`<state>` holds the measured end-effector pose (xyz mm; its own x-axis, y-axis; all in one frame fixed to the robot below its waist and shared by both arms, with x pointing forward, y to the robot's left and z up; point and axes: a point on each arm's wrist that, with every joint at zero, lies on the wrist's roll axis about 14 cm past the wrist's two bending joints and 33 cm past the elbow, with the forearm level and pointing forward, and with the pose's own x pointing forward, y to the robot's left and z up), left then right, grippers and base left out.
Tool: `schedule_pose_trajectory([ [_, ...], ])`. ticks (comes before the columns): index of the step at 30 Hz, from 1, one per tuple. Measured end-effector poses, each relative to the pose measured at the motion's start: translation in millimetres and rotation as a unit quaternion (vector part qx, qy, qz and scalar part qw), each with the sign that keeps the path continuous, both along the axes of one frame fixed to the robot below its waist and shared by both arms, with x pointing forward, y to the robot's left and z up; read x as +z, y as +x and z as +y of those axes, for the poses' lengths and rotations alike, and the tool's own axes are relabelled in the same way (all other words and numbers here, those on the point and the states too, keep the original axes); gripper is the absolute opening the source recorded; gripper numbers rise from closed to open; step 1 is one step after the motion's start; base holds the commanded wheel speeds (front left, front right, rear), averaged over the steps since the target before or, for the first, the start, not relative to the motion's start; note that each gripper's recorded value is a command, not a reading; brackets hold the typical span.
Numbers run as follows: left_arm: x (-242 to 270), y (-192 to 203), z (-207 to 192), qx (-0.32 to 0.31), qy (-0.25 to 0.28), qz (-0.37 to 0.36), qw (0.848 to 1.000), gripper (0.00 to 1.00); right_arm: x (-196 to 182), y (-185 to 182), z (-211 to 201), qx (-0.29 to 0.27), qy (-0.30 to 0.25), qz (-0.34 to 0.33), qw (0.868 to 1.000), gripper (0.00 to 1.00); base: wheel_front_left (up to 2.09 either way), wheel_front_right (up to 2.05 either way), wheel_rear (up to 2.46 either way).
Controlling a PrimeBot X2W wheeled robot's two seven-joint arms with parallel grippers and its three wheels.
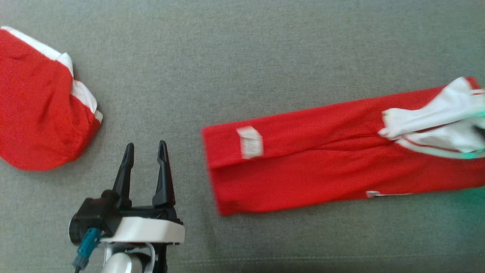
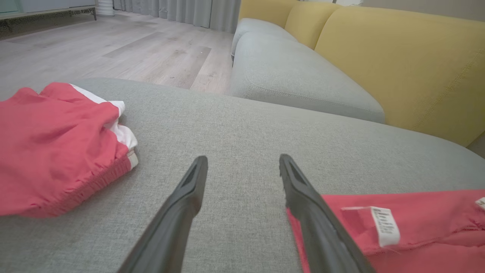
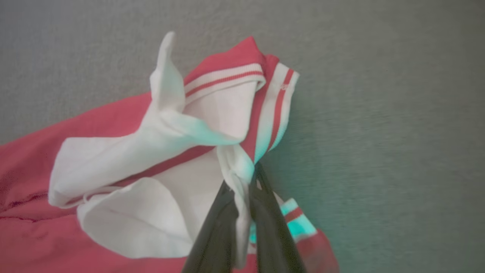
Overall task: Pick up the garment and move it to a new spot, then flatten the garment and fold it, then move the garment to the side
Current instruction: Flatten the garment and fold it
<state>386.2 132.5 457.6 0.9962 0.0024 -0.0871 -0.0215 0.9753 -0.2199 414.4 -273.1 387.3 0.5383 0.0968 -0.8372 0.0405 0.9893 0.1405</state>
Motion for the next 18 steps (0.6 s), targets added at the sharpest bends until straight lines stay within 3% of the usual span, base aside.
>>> schedule_pose_trajectory([
  [6,9.2,-1.5,-3.2,-0.004,-0.007,-0.013,1.000,1.00,37.0,1.1,-46.0,-0.039,-0.041,-0.052,0.997,0.00,0.00,0.00,0.00],
  [10,8.3,-7.1,-5.5,-0.006,-0.014,-0.008,1.000,1.00,59.8,-1.3,-49.7,-0.030,-0.049,-0.090,0.994,0.00,0.00,0.00,0.00],
  [14,5.7,-13.8,-5.6,-0.006,-0.014,-0.002,1.000,1.00,78.4,-0.7,-10.0,0.036,-0.033,-0.125,0.991,0.00,0.00,0.00,0.00],
  [18,8.0,-19.3,-4.8,-0.005,-0.015,-0.003,1.000,1.00,86.4,-11.4,65.5,0.138,0.012,-0.145,0.980,0.00,0.00,0.00,0.00],
])
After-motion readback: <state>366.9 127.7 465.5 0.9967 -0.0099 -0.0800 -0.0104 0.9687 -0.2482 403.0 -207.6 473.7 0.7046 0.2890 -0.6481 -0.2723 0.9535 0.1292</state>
